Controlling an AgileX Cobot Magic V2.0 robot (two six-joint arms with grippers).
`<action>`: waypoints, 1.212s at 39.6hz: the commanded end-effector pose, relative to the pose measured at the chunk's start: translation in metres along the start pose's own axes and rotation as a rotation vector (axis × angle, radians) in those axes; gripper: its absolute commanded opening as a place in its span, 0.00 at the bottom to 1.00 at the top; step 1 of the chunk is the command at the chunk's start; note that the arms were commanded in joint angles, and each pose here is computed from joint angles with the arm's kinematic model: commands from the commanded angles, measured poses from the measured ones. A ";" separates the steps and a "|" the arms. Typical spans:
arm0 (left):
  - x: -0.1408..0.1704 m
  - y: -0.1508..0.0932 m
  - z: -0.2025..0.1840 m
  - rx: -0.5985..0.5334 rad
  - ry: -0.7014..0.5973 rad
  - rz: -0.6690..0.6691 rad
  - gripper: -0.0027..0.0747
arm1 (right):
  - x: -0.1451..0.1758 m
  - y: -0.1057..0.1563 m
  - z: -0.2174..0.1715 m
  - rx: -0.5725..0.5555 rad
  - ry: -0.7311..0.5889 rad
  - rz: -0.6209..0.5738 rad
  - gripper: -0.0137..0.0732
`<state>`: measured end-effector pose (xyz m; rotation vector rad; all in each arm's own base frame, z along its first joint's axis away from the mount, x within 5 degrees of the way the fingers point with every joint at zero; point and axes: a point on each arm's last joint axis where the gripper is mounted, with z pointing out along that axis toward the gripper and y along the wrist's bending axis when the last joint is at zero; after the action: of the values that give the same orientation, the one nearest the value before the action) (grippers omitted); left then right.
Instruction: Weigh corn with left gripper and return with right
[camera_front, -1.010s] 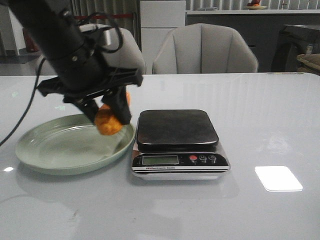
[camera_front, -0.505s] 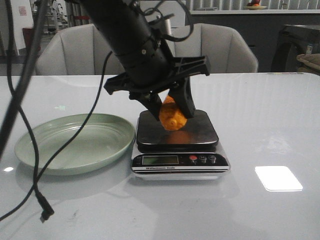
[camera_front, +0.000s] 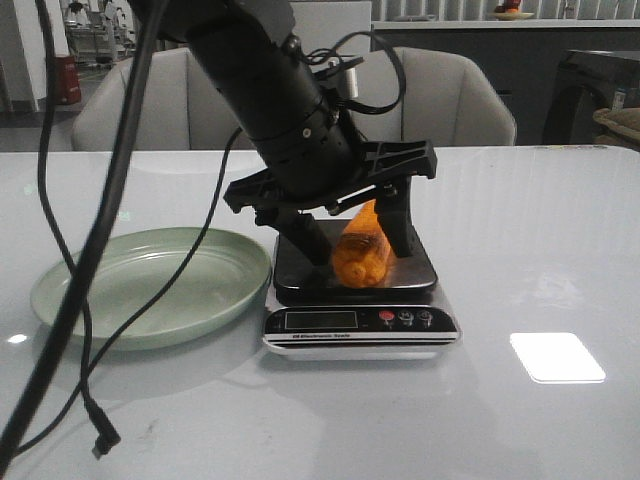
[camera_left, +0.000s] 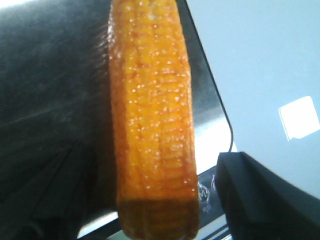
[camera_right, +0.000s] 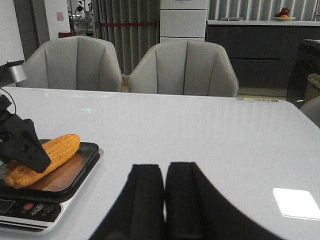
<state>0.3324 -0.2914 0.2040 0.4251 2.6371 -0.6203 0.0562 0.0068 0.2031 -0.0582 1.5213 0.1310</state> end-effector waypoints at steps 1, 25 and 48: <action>-0.020 -0.014 -0.049 0.052 -0.138 0.009 0.68 | -0.005 0.000 -0.001 -0.001 -0.085 -0.019 0.36; 0.056 -0.002 -0.203 0.012 -0.358 0.186 0.47 | -0.005 0.000 -0.001 -0.001 -0.085 -0.019 0.36; 0.169 0.040 -0.269 0.027 -0.652 0.284 0.18 | -0.005 0.000 -0.001 -0.001 -0.085 -0.019 0.36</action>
<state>0.1264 -0.1036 0.3209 0.5341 2.0528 -0.5361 0.0562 0.0068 0.2031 -0.0582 1.5213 0.1310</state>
